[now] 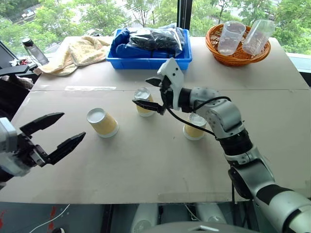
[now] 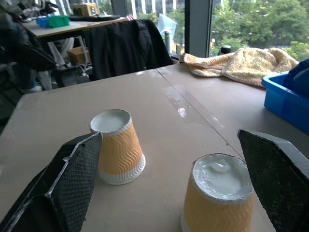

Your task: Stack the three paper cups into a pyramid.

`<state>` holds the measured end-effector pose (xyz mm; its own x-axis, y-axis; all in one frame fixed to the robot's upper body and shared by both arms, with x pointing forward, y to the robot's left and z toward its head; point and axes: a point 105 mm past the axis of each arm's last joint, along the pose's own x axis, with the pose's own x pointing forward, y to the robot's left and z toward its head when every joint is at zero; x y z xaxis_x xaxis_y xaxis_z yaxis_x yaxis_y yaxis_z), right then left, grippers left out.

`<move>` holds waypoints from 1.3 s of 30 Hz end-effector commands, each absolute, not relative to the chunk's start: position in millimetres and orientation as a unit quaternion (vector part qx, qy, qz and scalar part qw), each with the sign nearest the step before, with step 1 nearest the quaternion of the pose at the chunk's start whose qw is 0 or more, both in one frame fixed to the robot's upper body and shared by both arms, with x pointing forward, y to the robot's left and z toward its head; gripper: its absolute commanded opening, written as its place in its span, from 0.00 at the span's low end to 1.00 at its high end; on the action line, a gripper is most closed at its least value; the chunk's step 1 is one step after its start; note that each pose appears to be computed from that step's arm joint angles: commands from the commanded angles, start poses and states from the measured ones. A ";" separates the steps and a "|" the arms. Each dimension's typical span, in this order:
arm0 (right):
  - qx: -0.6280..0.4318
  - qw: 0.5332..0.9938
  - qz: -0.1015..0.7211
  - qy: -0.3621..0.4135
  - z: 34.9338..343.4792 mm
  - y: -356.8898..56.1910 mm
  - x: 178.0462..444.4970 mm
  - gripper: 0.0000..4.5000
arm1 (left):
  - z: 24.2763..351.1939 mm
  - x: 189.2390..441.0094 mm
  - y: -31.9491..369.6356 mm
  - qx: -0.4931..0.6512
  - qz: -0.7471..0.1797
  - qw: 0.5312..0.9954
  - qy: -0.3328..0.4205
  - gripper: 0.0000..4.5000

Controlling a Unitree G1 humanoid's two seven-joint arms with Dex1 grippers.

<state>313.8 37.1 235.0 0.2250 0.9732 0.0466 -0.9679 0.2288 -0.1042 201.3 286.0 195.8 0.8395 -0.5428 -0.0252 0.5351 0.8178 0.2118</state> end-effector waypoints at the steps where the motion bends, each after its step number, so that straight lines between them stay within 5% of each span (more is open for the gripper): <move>1: -0.013 0.759 0.645 -0.087 254.3 14.4 294.0 0.99 | 185.8 208.2 279.1 0.099 -0.263 0.959 -0.020 1.00; 7: -0.041 0.794 0.603 -0.065 240.2 -31.4 292.4 0.99 | 168.4 223.8 272.2 0.084 -0.232 0.968 -0.037 1.00; 11: -0.019 0.758 0.645 -0.101 240.5 -73.2 254.2 0.99 | 158.5 242.1 263.4 0.087 -0.225 0.969 -0.045 1.00; 18: -0.066 0.801 0.588 -0.088 220.7 -124.2 247.6 0.99 | 140.3 259.7 258.4 0.075 -0.217 0.972 -0.048 1.00; 32: -0.070 0.798 0.591 -0.097 221.8 -138.6 229.5 0.99 | 112.2 298.4 233.1 0.028 -0.185 0.981 -0.048 1.00; 39: -0.071 0.801 0.586 -0.098 222.4 -138.6 229.5 0.99 | 131.0 302.0 231.4 -0.003 -0.155 0.982 -0.108 1.00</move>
<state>234.6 -139.3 210.7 0.3037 0.9515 0.0498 -0.9359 0.3077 -0.1717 303.8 235.0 141.2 0.9244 -0.2956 0.2409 0.2912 0.9551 0.0544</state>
